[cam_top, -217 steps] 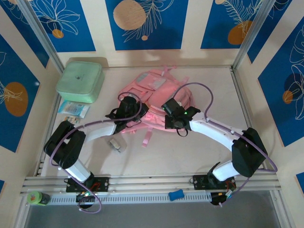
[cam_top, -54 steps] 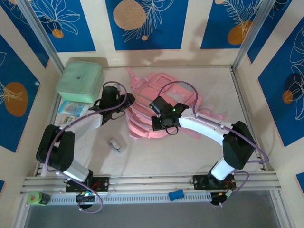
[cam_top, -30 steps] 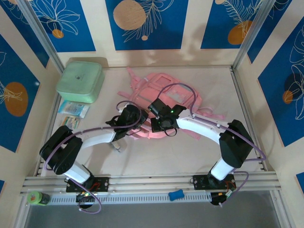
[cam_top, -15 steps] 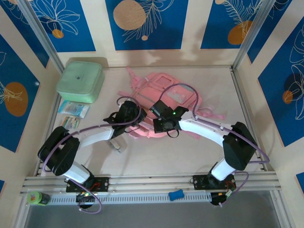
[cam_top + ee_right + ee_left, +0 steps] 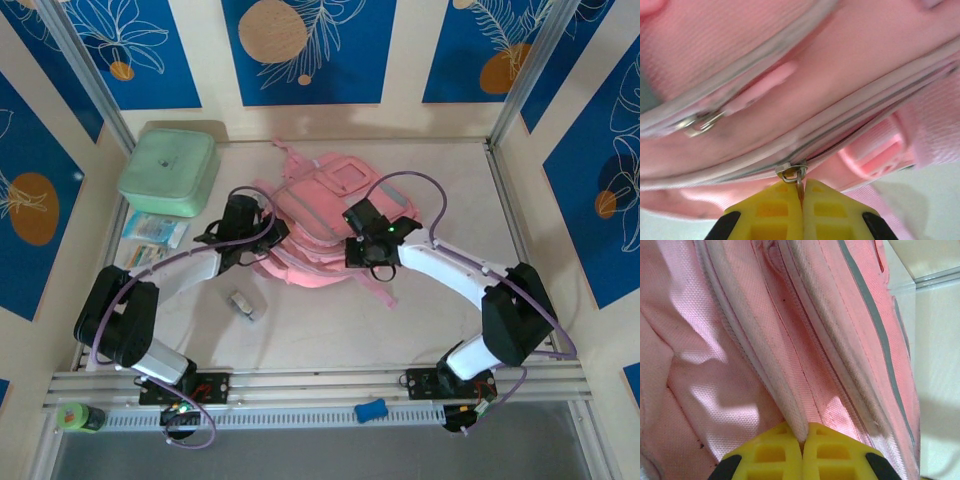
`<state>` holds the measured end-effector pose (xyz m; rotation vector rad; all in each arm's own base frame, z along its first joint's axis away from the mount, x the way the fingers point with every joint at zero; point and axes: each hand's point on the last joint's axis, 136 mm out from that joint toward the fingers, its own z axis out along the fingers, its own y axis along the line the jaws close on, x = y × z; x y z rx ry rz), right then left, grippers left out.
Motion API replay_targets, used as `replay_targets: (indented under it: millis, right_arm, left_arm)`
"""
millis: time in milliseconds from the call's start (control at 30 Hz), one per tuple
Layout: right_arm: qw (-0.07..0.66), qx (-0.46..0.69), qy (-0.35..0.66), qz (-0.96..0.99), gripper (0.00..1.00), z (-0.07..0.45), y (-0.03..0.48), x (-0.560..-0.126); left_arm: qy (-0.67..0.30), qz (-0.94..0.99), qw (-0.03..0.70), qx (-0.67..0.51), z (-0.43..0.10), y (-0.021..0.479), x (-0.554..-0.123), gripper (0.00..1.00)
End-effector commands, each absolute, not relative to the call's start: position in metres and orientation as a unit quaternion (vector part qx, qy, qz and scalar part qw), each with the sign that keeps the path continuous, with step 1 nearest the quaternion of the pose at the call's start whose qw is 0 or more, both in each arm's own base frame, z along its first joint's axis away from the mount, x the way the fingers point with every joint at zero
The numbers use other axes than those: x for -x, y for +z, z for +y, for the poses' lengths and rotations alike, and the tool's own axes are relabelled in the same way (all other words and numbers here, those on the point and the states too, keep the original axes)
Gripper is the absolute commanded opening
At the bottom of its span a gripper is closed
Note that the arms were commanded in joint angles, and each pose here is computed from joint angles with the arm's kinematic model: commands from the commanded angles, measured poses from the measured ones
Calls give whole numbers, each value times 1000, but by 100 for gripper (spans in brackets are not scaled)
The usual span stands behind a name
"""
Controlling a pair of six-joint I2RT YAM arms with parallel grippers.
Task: Pack the student bag
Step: Zip the student bag at the center of the table.
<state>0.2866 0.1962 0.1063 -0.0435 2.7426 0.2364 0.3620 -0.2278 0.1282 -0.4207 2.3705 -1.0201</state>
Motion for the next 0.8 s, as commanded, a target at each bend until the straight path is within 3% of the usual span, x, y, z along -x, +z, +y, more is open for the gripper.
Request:
replay_targets:
  millis: [0,267,500,600,767]
  right_arm:
    - [154,-9,25,988,0,154,97,-280]
    - [145,-67,8,987,0,127,92,-310]
    - [157,-21,67,985,0,157,107,-312]
    - [153,-14,92,984,15,163,117,-303]
    - [154,-28,182,971,39,177,139,-293]
  left_arm:
    - [-361,866,312,149,-201,154,-383,0]
    - [-336,877,309,148,-188,146,-388,0]
    - [-340,881,302,133,-192,149,-386,0]
    - [-332,882,308,131,-187,155,-378,26]
    - [-326,880,325,120,-185,171,-353,39]
